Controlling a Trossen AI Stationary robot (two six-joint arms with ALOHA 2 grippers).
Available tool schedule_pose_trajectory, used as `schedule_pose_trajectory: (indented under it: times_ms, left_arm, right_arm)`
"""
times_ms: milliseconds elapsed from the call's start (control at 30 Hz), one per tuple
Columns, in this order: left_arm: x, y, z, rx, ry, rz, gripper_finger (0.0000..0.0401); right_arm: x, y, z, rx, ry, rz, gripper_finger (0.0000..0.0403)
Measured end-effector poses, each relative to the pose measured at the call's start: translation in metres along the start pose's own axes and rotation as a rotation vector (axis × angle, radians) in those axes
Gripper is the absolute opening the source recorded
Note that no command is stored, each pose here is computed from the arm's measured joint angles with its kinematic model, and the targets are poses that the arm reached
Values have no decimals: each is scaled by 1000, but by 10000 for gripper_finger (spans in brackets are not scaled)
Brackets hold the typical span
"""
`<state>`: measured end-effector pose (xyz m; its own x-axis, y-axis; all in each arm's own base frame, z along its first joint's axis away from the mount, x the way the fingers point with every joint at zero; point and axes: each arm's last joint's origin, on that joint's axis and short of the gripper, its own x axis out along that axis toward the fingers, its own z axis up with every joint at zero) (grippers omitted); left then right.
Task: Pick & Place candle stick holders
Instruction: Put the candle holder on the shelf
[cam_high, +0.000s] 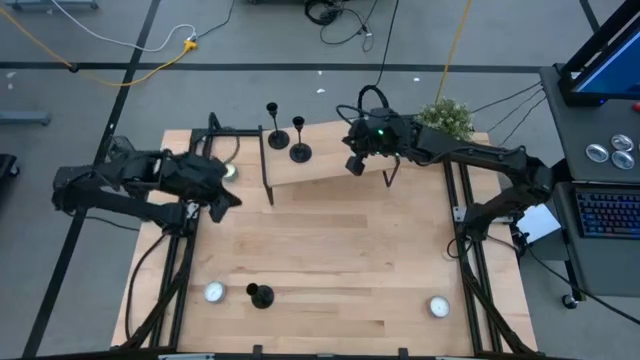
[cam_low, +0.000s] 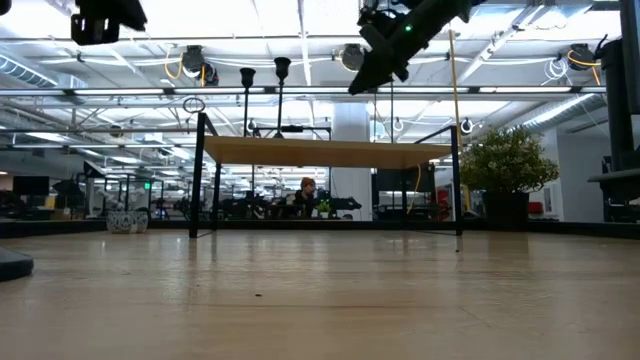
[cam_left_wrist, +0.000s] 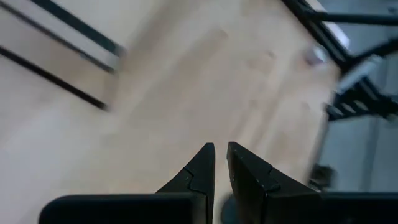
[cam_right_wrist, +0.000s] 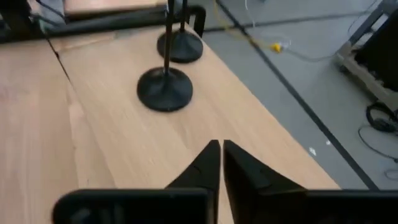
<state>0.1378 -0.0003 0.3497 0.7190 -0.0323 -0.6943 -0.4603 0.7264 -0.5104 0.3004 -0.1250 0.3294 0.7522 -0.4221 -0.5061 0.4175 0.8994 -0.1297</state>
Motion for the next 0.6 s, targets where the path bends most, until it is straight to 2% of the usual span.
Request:
schedule_pose_trajectory:
  times_ms: [133,233,400,600]
  left_arm:
    - [14,-21,-3,-34,108,-132,46]
    - [21,-38,-7,-49,199,-179,46]
    - [32,-64,-14,-67,297,-185,46]
    - [49,-91,-25,-166,372,-107,46]
  right_arm:
    - [-16,-1,-13,103,-102,-30,11]
    - [-29,-2,-25,144,-174,-33,3]
    - [-47,-2,-44,202,-242,-28,1]
    - [-65,-3,-60,214,-265,-19,1]
